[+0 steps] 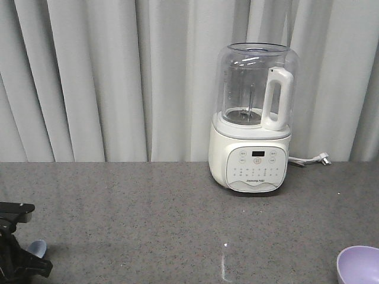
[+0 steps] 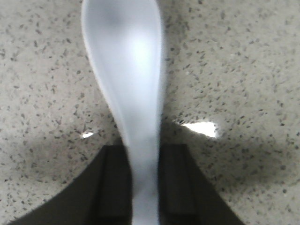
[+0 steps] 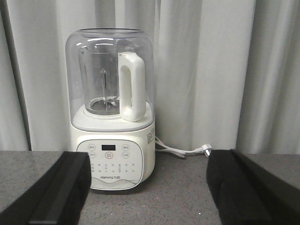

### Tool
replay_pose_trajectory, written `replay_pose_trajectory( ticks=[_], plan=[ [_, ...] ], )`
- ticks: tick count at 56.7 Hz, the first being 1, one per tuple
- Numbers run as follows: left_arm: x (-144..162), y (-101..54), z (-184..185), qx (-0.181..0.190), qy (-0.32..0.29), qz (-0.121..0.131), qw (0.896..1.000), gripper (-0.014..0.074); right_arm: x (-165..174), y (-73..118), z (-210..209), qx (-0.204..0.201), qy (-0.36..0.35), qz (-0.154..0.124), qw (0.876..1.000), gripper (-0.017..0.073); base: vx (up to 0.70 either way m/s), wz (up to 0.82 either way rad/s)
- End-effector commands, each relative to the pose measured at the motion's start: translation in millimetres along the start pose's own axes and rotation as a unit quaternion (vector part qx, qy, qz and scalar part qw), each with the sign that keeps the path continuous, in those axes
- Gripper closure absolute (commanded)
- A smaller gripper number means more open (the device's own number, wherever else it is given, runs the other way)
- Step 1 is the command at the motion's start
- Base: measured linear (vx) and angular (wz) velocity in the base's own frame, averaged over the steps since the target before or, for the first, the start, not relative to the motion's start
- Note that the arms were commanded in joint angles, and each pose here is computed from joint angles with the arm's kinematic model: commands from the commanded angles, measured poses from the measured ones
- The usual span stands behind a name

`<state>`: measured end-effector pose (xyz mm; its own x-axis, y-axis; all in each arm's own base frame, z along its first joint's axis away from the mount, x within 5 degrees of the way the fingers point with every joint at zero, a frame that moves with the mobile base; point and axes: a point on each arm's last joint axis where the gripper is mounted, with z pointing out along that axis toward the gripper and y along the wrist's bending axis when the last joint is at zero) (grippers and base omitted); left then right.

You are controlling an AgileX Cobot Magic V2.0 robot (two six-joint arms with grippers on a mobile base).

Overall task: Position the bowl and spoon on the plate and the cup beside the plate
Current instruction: 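Grasp the white spoon handle with the left gripper and lift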

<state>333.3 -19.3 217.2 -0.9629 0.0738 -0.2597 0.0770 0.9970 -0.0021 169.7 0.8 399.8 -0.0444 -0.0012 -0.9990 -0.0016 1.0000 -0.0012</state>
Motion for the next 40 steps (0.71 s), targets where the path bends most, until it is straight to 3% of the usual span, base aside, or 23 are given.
replay_pose_trajectory(
  ticks=[1,13,18,25,30,37,40],
  plan=[
    [-7,-2.9,-19,-0.003,-0.036,0.008,0.999,0.0598,-19,-0.8,-3,0.002,-0.058,-0.01,0.998,0.0006,0.0,0.0],
    [-8,-3.9,-31,0.002,-0.062,0.003,0.998,0.0601,-15,-1.1,-3,0.004,-0.032,-0.01,0.999,0.0006,0.0,0.0],
    [-7,-4.9,-55,0.007,-0.105,-0.001,0.994,0.06,-16,-1.4,-4,0.005,-0.011,-0.008,1.0,0.0006,0.0,0.0],
    [2,-6.2,-95,0.013,-0.165,-0.004,0.986,0.06,-20,-2.5,-2,0.011,0.073,-0.004,0.997,0.0006,0.0,0.0],
    [12,-6.6,-126,0.013,-0.209,-0.004,0.978,0.06,-23,-6.0,4,0.03,0.148,0.0,0.989,0.0006,0.0,0.0],
    [31,-7.6,-166,0.017,-0.268,-0.005,0.963,0.06,-22,-20.5,17,0.115,0.25,0.002,0.962,0.0006,0.0,0.0],
    [39,-9.0,-180,0.025,-0.288,-0.006,0.957,0.06,-20,-25.4,23,0.14,0.274,-0.013,0.951,0.0006,0.0,0.0]
  ],
)
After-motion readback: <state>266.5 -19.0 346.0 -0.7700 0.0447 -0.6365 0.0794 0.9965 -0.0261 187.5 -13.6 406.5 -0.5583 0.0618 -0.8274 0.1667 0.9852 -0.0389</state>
